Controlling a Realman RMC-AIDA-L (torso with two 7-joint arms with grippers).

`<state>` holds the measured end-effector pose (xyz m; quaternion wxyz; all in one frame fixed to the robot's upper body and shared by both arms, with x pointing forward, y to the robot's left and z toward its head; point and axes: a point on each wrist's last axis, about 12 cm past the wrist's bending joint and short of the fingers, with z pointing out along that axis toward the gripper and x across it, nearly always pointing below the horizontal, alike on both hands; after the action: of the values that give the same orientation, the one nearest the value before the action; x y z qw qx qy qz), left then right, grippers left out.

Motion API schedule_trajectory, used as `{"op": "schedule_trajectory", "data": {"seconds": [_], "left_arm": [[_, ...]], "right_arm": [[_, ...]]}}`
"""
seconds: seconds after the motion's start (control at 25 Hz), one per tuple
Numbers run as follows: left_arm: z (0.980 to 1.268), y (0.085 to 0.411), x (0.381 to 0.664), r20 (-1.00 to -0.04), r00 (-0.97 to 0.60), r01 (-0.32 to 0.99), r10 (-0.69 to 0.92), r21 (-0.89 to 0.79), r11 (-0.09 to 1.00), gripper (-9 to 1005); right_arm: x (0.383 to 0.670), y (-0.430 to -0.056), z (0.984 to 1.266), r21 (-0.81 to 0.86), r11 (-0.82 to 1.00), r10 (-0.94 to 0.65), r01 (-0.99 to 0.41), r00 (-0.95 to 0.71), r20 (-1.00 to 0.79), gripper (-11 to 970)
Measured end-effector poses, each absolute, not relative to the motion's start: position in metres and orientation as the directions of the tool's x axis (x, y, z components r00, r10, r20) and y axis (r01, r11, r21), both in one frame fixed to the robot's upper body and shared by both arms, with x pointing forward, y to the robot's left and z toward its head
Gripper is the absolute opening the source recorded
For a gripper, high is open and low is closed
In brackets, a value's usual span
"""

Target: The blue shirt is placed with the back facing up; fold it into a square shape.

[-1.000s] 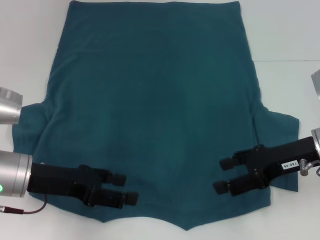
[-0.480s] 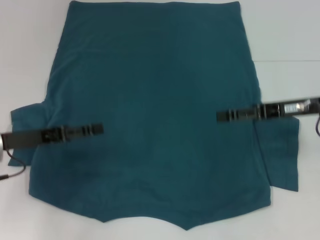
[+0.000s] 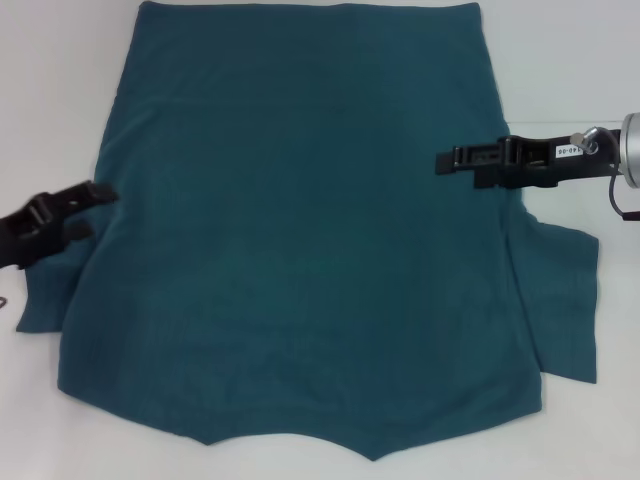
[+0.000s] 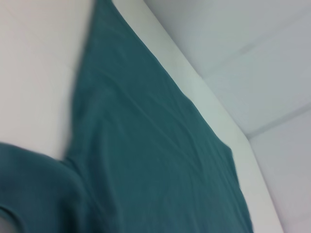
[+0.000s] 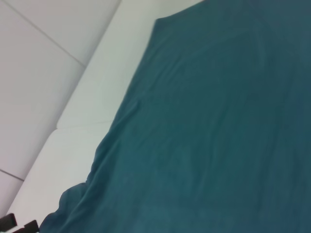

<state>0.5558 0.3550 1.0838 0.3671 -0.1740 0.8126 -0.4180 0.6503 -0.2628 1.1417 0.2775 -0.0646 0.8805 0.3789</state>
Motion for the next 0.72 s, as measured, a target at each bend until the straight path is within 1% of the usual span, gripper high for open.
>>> {"op": "schedule_trajectory", "data": {"seconds": [0.4, 0.72], "left_arm": [[1.073, 0.384, 0.551, -0.478, -0.556, -0.112, -0.68, -0.768, 0.631, 797], [1.062, 0.388, 0.546, -0.499, -0.551, -0.134, -0.669, -0.739, 0.661, 784]], "right_arm": [[0.648, -0.264, 1.134, 0.627, 0.718, 0.108, -0.302, -0.841, -0.53, 882], [0.647, -0.265, 1.133, 0.631, 0.717, 0.116, -0.296, -0.842, -0.527, 882]]}}
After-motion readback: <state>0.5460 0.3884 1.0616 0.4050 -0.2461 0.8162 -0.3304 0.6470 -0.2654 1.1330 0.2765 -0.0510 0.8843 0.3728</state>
